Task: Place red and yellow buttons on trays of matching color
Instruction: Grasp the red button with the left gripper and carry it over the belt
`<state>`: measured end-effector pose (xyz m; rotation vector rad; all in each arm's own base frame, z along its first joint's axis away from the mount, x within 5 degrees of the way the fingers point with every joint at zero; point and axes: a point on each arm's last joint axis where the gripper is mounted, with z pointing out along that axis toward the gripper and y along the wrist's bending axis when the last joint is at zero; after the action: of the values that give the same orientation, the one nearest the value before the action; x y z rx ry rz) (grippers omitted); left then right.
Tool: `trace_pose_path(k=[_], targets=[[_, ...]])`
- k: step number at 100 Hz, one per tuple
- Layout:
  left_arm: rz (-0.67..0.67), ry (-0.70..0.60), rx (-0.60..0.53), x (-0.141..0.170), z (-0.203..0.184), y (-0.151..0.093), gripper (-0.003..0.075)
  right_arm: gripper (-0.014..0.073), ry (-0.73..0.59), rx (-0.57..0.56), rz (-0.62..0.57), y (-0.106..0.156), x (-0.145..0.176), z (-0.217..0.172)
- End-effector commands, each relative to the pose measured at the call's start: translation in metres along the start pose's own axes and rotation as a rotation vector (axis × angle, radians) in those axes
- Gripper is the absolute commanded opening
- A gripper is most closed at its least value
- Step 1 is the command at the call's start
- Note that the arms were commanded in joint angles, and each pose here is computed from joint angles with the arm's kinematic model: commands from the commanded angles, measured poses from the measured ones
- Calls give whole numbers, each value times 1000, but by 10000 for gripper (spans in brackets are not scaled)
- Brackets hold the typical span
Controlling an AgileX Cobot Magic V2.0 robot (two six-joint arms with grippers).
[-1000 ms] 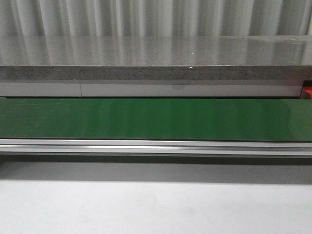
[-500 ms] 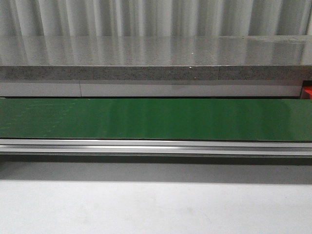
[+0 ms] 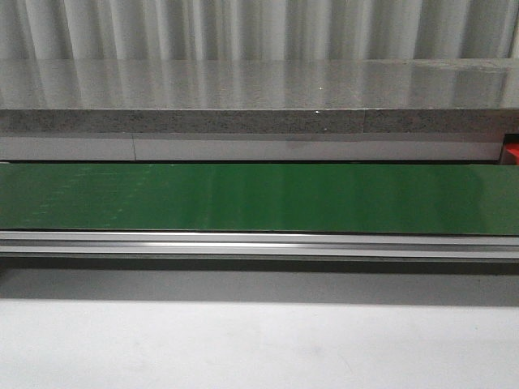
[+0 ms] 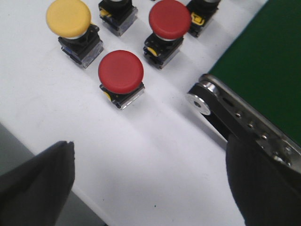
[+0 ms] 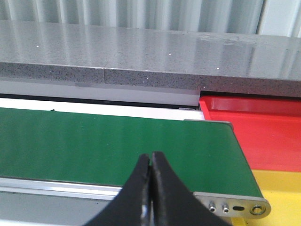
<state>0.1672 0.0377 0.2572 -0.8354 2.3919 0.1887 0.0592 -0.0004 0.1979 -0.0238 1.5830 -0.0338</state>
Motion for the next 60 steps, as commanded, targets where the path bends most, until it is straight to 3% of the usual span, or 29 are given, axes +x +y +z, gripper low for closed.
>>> trace_pose_path(k=[1,28,60], targets=[[-56,-61,36,-17,4,-4,626,-67,-82,6,3,-1,-13,0],[-143,-58,-15,-29,27,11,626,-67,-82,6,3,-1,-13,0],[-148,-21,-54,-40,66,16,626,-67,-82,6,3,-1,-13,0]])
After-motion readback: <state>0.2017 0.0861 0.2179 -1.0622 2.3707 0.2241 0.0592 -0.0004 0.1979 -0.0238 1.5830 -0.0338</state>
